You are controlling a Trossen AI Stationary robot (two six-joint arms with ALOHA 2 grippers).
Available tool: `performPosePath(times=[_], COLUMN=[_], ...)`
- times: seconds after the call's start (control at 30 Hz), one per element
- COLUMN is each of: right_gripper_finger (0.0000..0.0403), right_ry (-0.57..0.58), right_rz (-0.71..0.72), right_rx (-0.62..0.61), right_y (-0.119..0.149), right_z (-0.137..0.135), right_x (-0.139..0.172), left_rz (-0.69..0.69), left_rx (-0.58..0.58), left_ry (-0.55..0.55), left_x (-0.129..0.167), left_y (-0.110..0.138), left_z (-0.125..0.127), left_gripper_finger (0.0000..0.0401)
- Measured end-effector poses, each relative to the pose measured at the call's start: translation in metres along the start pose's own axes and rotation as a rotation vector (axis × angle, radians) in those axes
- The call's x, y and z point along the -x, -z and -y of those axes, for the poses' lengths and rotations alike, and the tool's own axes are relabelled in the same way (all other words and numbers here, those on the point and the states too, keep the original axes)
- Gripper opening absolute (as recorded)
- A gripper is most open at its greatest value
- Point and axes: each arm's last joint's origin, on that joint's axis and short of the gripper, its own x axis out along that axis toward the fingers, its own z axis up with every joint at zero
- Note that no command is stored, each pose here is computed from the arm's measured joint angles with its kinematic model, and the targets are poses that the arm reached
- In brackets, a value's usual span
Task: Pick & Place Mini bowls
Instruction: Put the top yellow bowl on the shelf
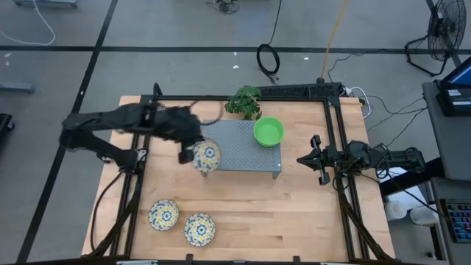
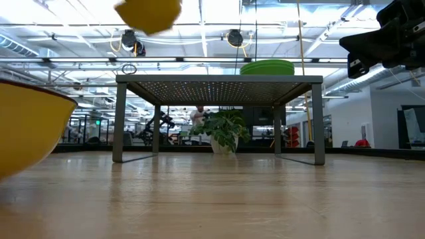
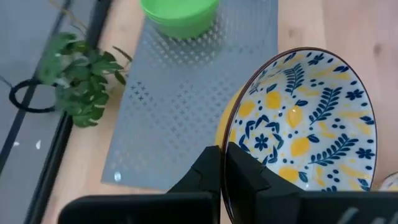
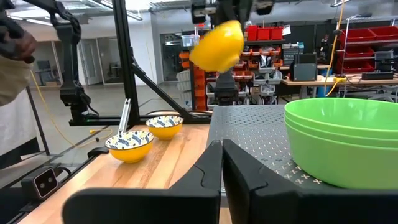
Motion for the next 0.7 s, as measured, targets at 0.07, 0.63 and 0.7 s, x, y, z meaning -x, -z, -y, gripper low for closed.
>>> performPosePath(times=[0.07,0.63,0.7], right_gripper_finger=[0.0000,0.0000,0.0000], right_ry=[0.000,0.000,0.000], right_rz=[-0.001,-0.001,-0.001], right_rx=[0.000,0.000,0.000], right_y=[0.000,0.000,0.000], right_z=[0.000,0.000,0.000], right_x=[0.000,0.000,0.000], left_rz=[-0.049,-0.207,-0.204], left_rx=[-0.048,-0.051,-0.056], left_ry=[0.023,0.052,0.051], left_x=[-0.019,-0.098,-0.100], left_y=[-0.007,-0.012,-0.012], left_z=[-0.009,-0.064,-0.066], left_gripper_finger=[0.0008,0.0011,0.0011])
